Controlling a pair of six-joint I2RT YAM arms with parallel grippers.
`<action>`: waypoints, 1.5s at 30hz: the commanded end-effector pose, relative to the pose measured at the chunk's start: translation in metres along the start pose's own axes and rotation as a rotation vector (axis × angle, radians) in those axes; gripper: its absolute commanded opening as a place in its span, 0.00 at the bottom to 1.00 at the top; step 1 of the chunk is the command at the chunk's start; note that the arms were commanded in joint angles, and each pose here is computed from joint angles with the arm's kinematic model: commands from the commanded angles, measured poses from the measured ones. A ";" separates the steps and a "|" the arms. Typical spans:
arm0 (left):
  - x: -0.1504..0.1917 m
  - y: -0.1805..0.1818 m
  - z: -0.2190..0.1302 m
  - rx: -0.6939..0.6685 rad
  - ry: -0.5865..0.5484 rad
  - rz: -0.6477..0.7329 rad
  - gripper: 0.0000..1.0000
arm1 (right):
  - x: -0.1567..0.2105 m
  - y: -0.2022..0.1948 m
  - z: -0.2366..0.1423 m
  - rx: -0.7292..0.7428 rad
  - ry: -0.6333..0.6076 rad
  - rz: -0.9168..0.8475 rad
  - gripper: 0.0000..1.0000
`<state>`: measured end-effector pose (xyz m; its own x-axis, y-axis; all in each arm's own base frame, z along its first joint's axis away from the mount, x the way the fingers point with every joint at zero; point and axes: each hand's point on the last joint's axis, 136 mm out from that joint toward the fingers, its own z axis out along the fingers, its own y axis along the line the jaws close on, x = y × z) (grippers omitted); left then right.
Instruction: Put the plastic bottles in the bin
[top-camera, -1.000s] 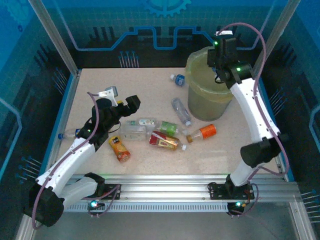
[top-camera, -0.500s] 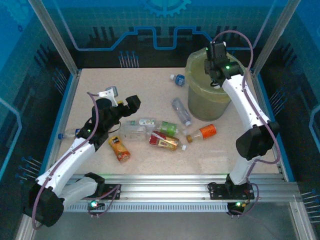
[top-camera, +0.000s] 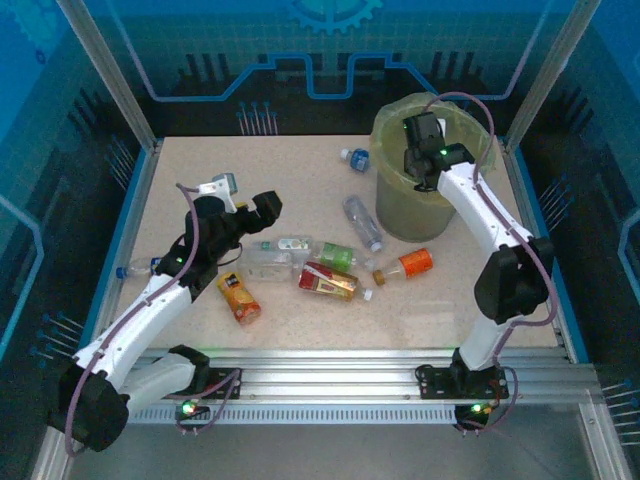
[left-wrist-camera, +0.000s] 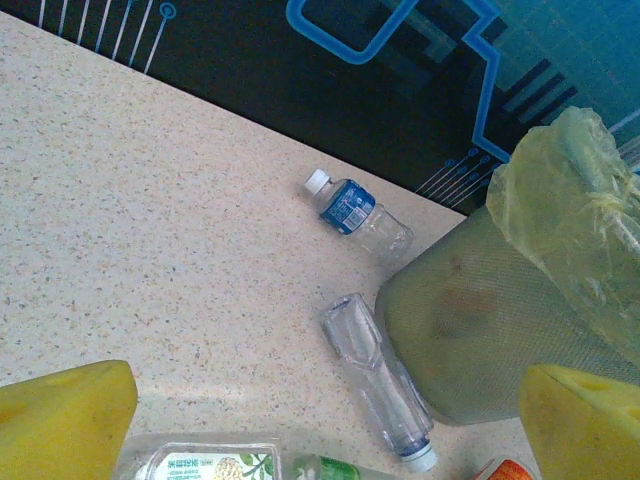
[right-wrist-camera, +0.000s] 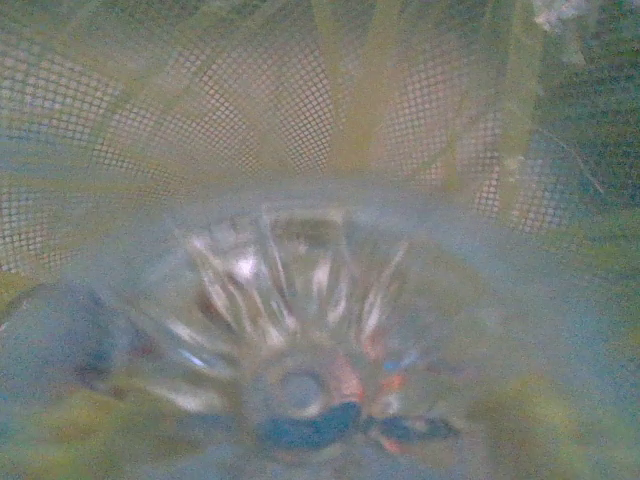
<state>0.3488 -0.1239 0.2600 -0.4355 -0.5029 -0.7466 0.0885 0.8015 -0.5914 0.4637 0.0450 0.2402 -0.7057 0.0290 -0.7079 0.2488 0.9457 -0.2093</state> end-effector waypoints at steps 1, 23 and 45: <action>-0.012 -0.008 -0.003 0.023 -0.028 -0.005 0.99 | -0.005 -0.010 -0.007 -0.003 -0.024 0.063 0.78; 0.009 0.030 -0.030 -0.188 0.082 -0.015 0.99 | -0.013 -0.024 -0.062 -0.095 -0.026 0.063 1.00; 0.124 0.138 -0.097 -0.647 0.350 -0.252 0.99 | 0.036 -0.024 -0.113 -0.247 -0.047 0.103 1.00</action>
<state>0.2361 -0.0444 0.1347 -0.6265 -0.6113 -0.4836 -0.4919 0.7914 -0.3630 0.3631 0.0497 0.2977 -0.6569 0.1018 -0.7471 0.1728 0.9848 -0.0177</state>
